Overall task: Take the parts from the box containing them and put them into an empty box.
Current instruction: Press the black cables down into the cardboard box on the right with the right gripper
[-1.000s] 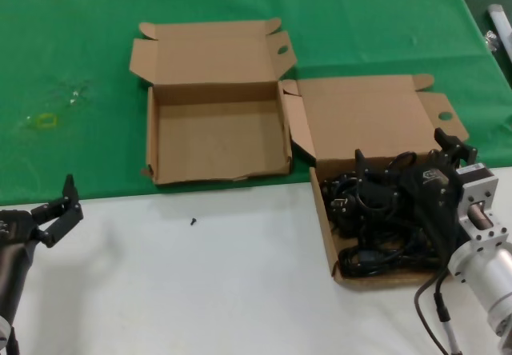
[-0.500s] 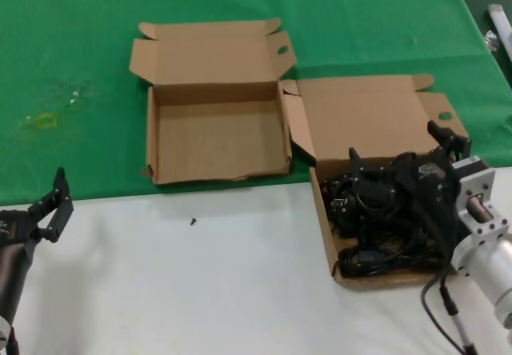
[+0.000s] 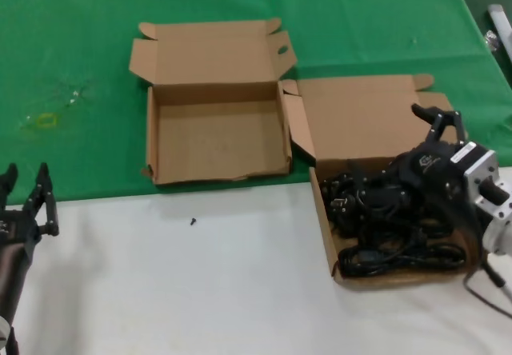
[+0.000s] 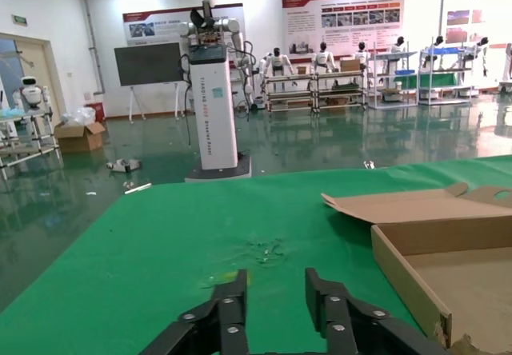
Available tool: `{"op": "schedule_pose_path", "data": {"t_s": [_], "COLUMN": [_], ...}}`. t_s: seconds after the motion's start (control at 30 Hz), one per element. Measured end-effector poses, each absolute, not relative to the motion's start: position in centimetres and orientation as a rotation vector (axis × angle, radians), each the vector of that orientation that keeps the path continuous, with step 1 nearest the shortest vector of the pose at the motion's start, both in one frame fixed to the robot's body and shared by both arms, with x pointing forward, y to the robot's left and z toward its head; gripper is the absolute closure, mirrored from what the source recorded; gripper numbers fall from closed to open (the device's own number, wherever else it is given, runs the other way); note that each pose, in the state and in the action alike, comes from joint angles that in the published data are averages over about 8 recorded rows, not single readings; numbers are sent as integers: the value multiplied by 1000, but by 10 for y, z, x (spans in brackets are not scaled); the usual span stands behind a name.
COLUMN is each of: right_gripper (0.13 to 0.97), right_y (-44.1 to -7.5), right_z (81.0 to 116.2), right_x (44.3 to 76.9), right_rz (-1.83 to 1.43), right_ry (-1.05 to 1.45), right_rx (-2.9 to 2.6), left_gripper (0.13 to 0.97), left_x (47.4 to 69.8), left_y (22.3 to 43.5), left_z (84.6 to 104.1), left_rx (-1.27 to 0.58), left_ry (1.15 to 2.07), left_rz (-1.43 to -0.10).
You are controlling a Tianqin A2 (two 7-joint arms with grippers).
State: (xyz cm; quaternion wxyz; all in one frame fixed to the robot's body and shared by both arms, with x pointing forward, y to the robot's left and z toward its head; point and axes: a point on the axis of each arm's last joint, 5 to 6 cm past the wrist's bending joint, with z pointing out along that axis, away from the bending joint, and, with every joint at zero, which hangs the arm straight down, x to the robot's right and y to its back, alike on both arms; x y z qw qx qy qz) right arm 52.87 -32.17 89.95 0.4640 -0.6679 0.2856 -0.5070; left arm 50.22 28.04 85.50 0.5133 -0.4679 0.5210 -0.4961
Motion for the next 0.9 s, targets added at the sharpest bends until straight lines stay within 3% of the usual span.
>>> {"op": "schedule_pose_path", "data": {"t_s": [0.07, 0.2, 0.47, 0.9], "right_gripper": [130, 130, 130, 130], "right_y": [-330, -347, -379, -413], "right_z": [906, 920, 950, 972], "right_x": [532, 540, 558, 580], "right_rz": [-1243, -1237, -1230, -1219], "right_ry": [629, 466, 129, -335], "right_rx": [-1700, -1823, -2055, -2326], "left_gripper": [770, 770, 897, 952], "left_x": [502, 502, 502, 502], "left_y": [280, 280, 280, 280], "left_z": [855, 855, 855, 855], "left_rx": [-1125, -1125, -1125, -1125], "left_ry": [1253, 1253, 1253, 1253], "left_rz": [-1193, -1193, -1193, -1193]}}
